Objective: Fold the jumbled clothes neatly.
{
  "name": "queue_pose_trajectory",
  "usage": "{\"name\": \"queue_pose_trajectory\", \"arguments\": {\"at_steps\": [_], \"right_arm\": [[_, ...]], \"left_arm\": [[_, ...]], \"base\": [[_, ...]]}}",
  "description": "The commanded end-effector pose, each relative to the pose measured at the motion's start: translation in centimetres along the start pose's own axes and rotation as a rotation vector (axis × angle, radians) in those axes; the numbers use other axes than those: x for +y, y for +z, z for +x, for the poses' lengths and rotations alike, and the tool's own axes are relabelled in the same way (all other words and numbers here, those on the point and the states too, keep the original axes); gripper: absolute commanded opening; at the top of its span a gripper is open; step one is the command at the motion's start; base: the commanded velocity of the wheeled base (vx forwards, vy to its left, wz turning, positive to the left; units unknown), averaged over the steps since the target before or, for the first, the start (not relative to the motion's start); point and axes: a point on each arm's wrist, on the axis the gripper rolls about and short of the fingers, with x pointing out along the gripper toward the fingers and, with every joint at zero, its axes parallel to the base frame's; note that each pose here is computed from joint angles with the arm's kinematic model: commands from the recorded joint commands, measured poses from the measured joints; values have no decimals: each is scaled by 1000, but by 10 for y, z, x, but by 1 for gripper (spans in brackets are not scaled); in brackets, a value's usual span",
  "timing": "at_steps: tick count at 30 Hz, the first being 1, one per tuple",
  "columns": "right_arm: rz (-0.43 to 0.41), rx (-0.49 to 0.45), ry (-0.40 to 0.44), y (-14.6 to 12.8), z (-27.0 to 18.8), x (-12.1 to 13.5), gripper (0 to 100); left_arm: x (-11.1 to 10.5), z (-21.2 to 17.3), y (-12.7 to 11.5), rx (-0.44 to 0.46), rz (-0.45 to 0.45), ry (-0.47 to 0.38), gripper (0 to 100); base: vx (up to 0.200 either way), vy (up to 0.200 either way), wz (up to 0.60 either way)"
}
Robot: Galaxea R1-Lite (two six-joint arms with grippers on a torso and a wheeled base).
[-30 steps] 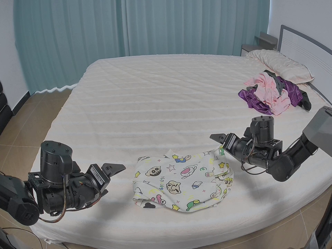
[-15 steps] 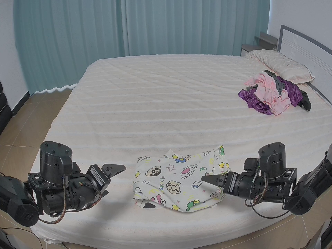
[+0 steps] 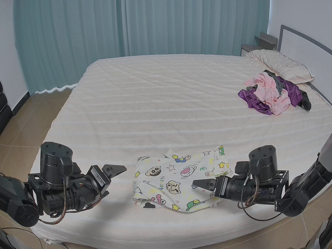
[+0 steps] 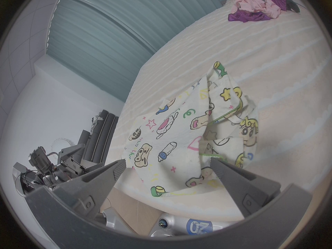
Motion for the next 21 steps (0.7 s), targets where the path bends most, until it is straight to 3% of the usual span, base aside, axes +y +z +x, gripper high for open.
{"name": "queue_pose_trajectory", "arguments": {"at_steps": [1,9,10,21], "right_arm": [[-8,25,1,-3,14,2,100],[-6,49,-29,-5,32,-4,100],[-8,52,-36,-6,32,-6,0],[-9,-1,-44,4,14,-11,0]], "left_arm": [[0,1,0,1,0,3,100],[1,1,0,1,0,4,100],[1,1,0,1,0,4,100],[0,1,0,1,0,3,100]], "base": [[0,0,0],[0,0,0],[0,0,0],[0,0,0]]}}
